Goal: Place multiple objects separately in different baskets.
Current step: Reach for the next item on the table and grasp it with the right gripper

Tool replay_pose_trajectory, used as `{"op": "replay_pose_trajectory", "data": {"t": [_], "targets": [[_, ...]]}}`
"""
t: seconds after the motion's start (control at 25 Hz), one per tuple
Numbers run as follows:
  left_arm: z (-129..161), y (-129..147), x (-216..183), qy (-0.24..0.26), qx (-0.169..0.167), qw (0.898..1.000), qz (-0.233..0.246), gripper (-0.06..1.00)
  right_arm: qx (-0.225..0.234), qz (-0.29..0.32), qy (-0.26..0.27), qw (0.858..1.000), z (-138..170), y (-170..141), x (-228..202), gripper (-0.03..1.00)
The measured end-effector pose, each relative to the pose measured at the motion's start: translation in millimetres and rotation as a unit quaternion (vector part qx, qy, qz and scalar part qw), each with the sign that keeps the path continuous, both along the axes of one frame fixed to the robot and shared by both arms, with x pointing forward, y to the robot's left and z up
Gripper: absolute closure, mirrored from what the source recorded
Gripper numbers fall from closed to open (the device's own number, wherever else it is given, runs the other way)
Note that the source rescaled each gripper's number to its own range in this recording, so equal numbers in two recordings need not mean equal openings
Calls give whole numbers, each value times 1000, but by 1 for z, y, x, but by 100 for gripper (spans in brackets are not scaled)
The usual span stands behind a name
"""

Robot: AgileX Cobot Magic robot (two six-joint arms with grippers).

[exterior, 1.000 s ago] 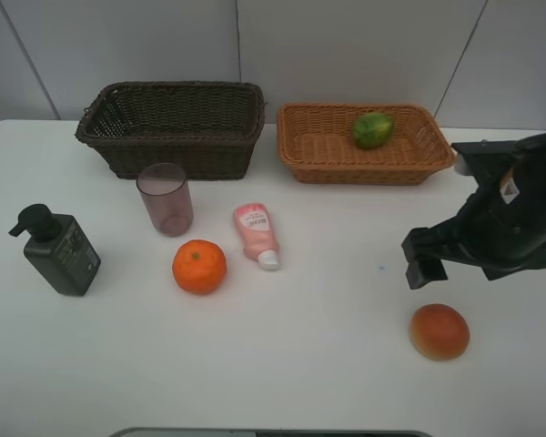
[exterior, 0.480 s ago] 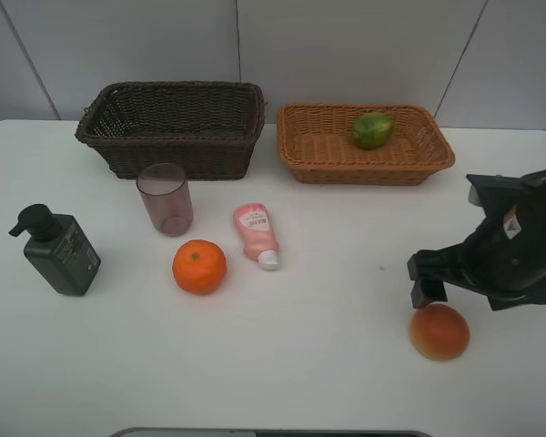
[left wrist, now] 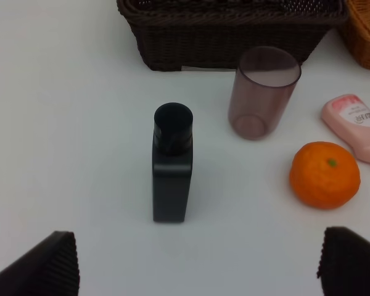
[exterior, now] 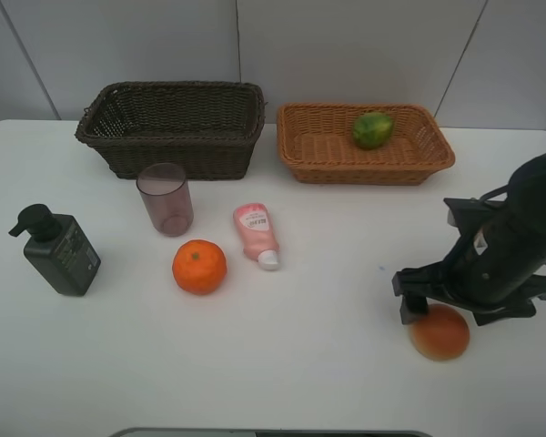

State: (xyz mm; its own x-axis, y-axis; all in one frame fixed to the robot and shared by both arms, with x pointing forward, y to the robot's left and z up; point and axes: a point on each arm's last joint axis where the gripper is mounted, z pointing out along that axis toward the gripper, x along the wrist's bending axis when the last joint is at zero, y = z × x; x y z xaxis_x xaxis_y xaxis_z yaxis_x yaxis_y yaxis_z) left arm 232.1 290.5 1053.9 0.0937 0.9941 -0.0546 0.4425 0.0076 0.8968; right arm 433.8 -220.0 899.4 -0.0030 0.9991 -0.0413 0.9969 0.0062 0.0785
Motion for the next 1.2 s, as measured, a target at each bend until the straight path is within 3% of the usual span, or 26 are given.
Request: {"op": "replay_pose_trajectory", "data": {"t": [0.6, 0.68, 0.72, 0.84, 0.88, 1.2], "targets": [[0, 0, 0, 0, 0, 1000, 0, -6, -1, 2, 10, 1000, -15, 2, 4, 8], [0, 0, 0, 0, 0, 1000, 0, -6, -3, 2, 13, 1000, -17, 2, 4, 21], [0, 0, 0, 0, 0, 1000, 0, -6, -3, 2, 13, 1000, -17, 2, 4, 33], [0, 0, 0, 0, 0, 1000, 0, -6, 2, -6, 16, 1000, -17, 3, 3, 88], [0, 0, 0, 0, 0, 1000, 0, -6, 4, -11, 17, 1000, -17, 3, 3, 95], [0, 0, 0, 0, 0, 1000, 0, -6, 10, -20, 18, 1000, -17, 4, 3, 95]]}}
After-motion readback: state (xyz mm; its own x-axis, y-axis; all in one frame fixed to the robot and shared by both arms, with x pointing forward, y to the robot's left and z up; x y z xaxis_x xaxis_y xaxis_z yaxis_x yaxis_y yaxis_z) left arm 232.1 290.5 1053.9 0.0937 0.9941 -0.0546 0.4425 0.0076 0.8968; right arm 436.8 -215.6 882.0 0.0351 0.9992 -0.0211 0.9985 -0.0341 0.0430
